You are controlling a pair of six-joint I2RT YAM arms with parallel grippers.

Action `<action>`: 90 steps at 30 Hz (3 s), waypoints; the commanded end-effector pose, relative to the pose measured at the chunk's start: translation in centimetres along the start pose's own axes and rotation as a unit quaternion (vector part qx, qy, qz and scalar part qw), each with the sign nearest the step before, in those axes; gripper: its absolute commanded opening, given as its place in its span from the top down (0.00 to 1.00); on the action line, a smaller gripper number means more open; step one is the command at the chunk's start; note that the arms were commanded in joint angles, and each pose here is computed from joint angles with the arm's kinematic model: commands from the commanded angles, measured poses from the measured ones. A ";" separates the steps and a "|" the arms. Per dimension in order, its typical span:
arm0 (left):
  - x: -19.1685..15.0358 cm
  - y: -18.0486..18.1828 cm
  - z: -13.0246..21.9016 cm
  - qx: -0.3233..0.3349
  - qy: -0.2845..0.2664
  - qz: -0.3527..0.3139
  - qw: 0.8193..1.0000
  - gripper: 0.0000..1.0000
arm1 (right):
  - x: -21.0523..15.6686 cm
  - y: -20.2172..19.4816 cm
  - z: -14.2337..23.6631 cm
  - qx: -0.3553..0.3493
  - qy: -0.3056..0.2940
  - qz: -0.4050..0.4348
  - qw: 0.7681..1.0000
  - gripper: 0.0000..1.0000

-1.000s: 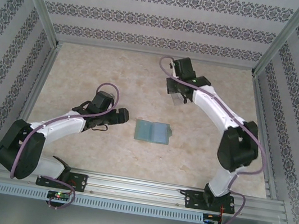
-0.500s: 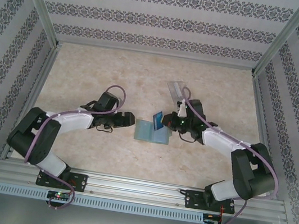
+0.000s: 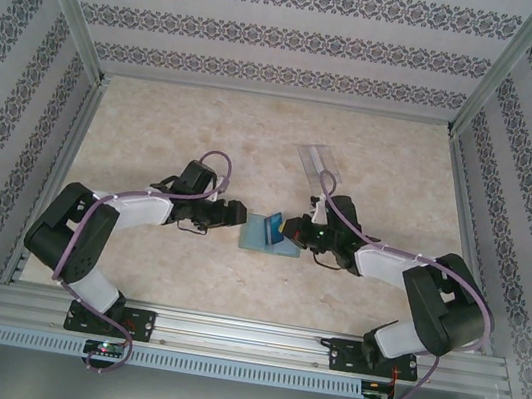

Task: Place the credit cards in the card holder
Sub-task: Insert the credit card into the card slot.

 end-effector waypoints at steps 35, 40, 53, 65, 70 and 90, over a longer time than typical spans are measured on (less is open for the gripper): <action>-1.6 0.1 -2.5 -0.005 0.050 0.008 0.999 0.60 | -1.0 -1.5 -2.3 0.033 -0.021 -0.032 0.999 1.00; -1.8 0.5 -2.6 -0.002 0.050 0.014 0.999 0.67 | -1.2 -1.3 -3.1 0.035 -0.012 -0.034 0.999 1.00; -2.0 0.9 -2.8 0.010 0.054 0.016 0.998 0.81 | -2.1 -1.1 -5.4 0.050 0.004 -0.048 0.998 1.00; -2.4 1.5 -2.6 0.028 0.056 0.020 0.998 0.84 | -2.0 -1.2 -5.1 0.028 -0.013 -0.028 0.999 1.00; -2.5 1.6 -2.6 0.032 0.063 0.019 0.997 0.86 | -1.3 -1.0 -4.6 0.031 -0.004 -0.001 1.000 1.00; -2.5 1.7 -2.6 0.042 0.062 0.020 0.997 0.88 | 0.2 -1.2 -4.3 -0.001 0.027 0.032 0.999 0.99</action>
Point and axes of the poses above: each hand's point on the last joint's axis, 136 mm out from that joint toward the fingers, its own z axis back along the fingers, its own y axis along the line the jaws close on, x = y × z, the point moved 5 cm from there along z, back along the fingers, and after that the axes turned 9 degrees about -z, right-handed, at the moved point
